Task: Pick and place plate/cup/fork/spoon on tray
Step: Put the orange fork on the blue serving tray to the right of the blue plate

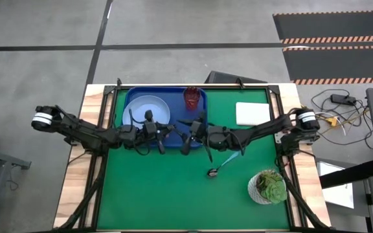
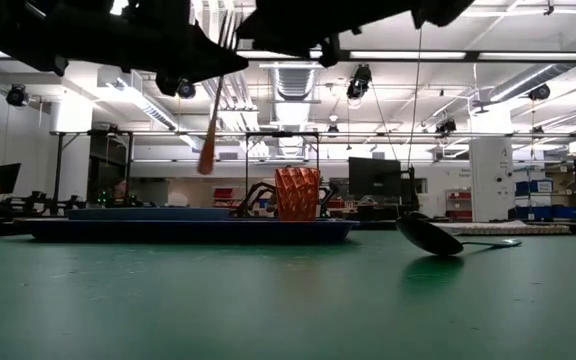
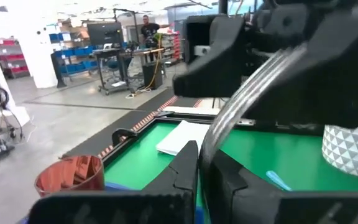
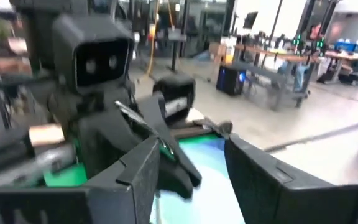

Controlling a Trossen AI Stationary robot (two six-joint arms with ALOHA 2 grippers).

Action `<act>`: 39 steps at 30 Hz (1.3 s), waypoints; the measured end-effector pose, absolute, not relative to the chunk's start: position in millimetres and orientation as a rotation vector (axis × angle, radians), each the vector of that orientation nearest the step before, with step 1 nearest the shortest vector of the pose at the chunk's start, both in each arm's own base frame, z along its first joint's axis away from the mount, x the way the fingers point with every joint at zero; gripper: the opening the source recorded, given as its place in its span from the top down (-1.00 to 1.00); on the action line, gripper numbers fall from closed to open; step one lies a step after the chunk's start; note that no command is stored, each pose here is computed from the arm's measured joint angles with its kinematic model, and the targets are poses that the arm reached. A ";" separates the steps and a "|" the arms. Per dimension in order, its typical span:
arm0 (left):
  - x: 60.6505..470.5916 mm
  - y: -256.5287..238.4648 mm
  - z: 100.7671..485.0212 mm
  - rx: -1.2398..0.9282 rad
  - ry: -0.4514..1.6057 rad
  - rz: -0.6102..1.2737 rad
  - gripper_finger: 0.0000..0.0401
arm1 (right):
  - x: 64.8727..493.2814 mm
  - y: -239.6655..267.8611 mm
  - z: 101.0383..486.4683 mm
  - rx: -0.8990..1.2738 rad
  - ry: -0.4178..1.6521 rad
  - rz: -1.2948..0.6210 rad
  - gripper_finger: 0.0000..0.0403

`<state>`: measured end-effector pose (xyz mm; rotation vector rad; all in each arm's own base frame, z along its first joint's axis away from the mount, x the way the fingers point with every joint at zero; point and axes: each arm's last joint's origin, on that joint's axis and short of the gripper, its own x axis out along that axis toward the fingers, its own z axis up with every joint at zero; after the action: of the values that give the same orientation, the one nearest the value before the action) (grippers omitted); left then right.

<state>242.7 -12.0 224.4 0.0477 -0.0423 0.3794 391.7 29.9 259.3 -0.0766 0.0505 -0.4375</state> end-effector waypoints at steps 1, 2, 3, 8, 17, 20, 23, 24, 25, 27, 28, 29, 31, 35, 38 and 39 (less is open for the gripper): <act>242.8 -10.9 224.6 0.030 -0.048 0.379 1.00 | 389.5 29.1 259.8 -0.076 0.079 -0.438 0.16; 242.9 -9.9 224.7 0.006 -0.055 0.377 1.00 | 387.7 28.4 259.8 -0.074 0.106 -0.439 0.16; 242.8 -8.7 225.1 -0.018 -0.065 0.379 1.00 | 386.0 27.8 259.8 -0.074 0.128 -0.440 0.16; 240.0 -2.7 222.1 -0.069 -0.090 0.396 1.00 | 375.7 26.4 261.7 -0.072 0.231 -0.439 0.15; 238.1 1.6 219.7 -0.094 -0.101 0.390 1.00 | 369.2 18.5 237.5 0.043 0.419 -0.295 0.15; 238.5 0.8 220.6 -0.094 -0.108 0.359 1.00 | 374.8 10.9 227.1 0.067 0.440 -0.234 0.15; 238.6 0.6 220.7 -0.093 -0.109 0.350 1.00 | 382.4 1.3 224.4 0.069 0.385 -0.210 0.15; 238.6 0.4 221.0 -0.092 -0.111 0.345 1.00 | 384.5 -1.9 223.7 0.074 0.370 -0.184 0.15; 238.6 0.1 221.3 -0.089 -0.113 0.333 1.00 | 385.9 -5.4 223.7 0.081 0.356 -0.155 0.15; 238.9 -0.7 221.5 -0.078 -0.112 0.306 1.00 | 389.8 -11.4 222.5 0.091 0.327 -0.106 0.15; 238.9 -1.1 222.1 -0.070 -0.117 0.292 1.00 | 390.6 -14.6 223.2 0.096 0.313 -0.087 0.15; 239.0 -1.4 222.7 -0.068 -0.123 0.279 1.00 | 391.7 -17.1 222.7 0.100 0.302 -0.073 0.15; 239.0 -1.9 223.7 -0.068 -0.131 0.263 1.00 | 394.4 -21.2 221.9 0.104 0.273 -0.044 0.15; 239.1 -1.9 223.3 -0.067 -0.127 0.260 1.00 | 400.1 -22.0 214.0 0.101 0.256 0.042 0.15; 239.1 -2.0 223.4 -0.067 -0.128 0.260 1.00 | 404.1 -21.0 211.8 0.101 0.254 0.055 0.19; 239.1 -2.0 223.4 -0.067 -0.128 0.260 1.00 | 405.1 -21.1 212.8 0.101 0.248 0.056 0.21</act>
<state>239.1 -2.0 223.4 -0.0674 -0.1281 0.2599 405.1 -21.1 212.8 0.1009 0.2479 0.0565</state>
